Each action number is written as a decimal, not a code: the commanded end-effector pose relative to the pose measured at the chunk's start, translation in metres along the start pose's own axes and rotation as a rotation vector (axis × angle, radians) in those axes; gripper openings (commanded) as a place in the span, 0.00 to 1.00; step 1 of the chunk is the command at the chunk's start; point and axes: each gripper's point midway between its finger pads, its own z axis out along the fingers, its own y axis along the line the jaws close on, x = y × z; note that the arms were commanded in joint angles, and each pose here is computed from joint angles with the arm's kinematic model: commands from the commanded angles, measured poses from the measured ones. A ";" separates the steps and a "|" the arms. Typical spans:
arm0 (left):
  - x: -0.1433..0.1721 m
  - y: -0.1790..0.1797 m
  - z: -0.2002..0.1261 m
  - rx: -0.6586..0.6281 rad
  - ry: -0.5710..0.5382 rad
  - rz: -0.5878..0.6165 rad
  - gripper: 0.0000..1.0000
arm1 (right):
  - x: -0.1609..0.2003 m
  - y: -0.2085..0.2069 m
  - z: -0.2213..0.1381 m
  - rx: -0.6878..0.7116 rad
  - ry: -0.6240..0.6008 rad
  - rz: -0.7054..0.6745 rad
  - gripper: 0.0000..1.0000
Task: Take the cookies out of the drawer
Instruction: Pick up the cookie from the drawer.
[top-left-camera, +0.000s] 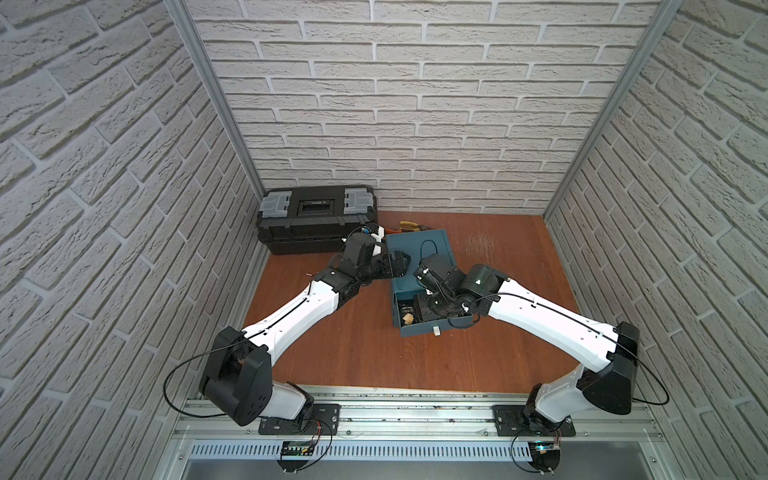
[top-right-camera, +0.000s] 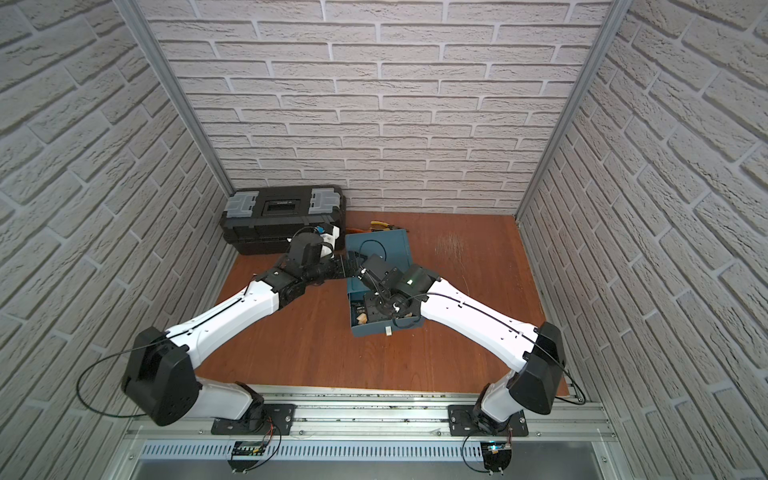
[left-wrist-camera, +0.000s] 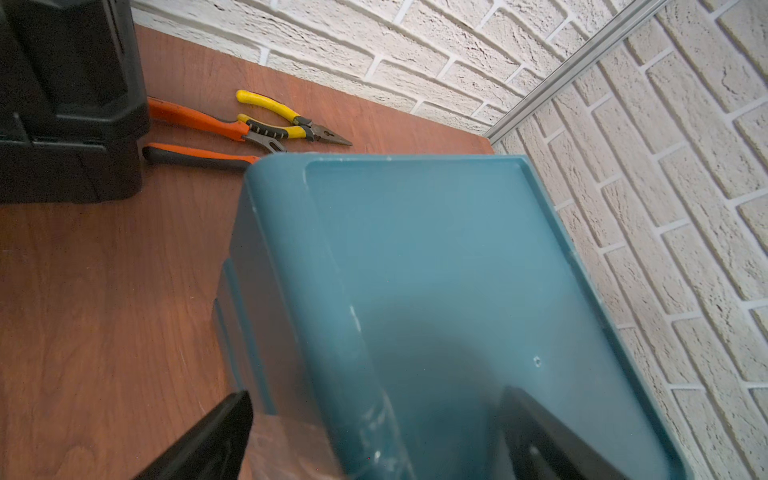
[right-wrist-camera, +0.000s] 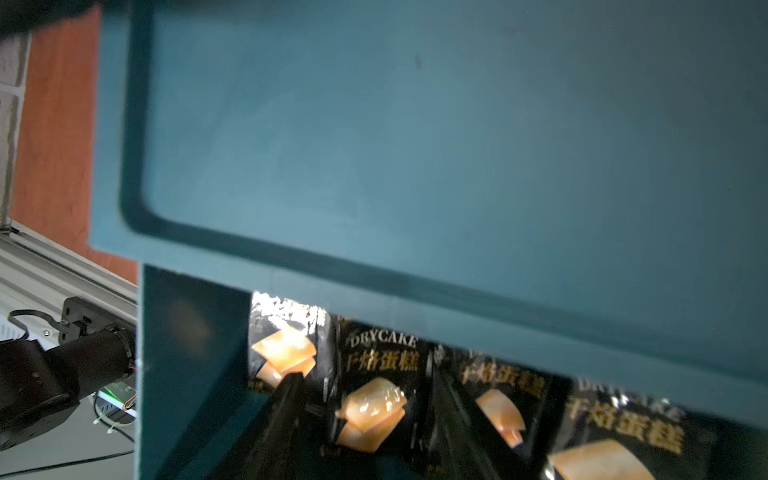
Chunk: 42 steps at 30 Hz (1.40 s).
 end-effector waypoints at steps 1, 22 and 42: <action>-0.009 -0.003 0.003 0.030 -0.031 0.003 0.99 | -0.008 0.005 -0.004 -0.001 -0.031 0.002 0.55; -0.012 0.015 -0.008 0.007 -0.052 -0.033 0.98 | -0.017 0.015 -0.017 -0.046 -0.122 -0.002 0.06; -0.020 0.009 -0.010 0.011 -0.065 -0.029 0.98 | -0.021 0.011 -0.068 -0.118 -0.219 -0.043 0.04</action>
